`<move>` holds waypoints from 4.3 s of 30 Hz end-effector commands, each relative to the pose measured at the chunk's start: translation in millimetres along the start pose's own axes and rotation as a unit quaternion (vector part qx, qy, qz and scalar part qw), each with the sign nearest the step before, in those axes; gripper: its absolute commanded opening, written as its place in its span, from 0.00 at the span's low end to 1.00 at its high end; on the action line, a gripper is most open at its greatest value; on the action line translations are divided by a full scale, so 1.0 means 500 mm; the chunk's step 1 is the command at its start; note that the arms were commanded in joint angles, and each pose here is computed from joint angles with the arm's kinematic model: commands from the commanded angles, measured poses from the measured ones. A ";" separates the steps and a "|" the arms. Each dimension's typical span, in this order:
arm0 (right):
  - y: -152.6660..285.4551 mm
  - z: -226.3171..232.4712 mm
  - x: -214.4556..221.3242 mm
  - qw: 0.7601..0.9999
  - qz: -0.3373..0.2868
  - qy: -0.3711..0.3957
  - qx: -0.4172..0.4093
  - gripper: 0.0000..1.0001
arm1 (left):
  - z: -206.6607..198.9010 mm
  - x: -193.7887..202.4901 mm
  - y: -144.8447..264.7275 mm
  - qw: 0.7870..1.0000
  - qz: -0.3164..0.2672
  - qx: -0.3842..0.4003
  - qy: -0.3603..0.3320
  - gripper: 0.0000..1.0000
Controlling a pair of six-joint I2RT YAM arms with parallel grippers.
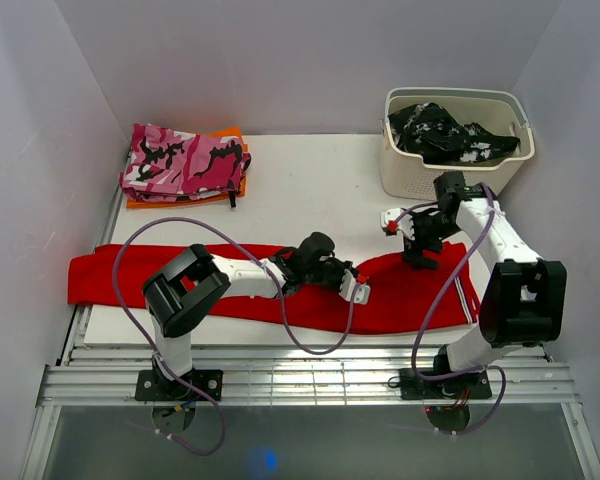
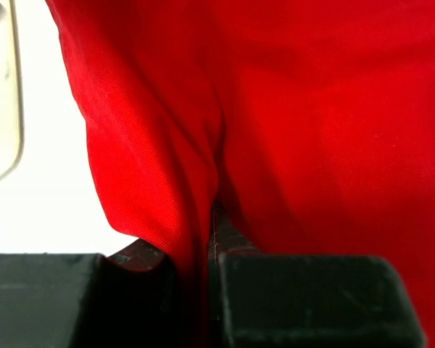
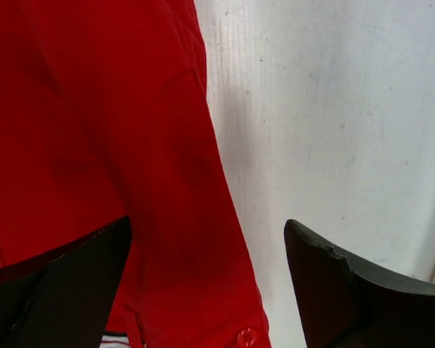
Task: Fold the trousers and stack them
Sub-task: Fold the trousers
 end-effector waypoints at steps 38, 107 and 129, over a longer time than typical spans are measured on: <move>-0.067 0.146 -0.017 0.947 0.130 0.169 0.241 0.08 | 0.109 -0.169 0.325 0.836 -0.093 0.032 0.540 0.93; -0.040 0.172 -0.037 0.867 0.158 0.306 0.359 0.08 | 0.037 -0.082 0.029 0.652 -0.021 0.053 0.756 0.46; -0.044 0.179 -0.037 0.866 0.153 0.312 0.358 0.08 | 0.036 -0.036 0.025 0.643 -0.007 0.011 0.766 0.57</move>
Point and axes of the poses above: each gripper's point midway between its finger pads, its own y axis back along the fingers, its own z axis along the line the jaws close on, x = y × z, the point moved 5 cm from there along y, back along the fingers, and after that the axes turned 10 degrees about y, right-handed, at the moved point
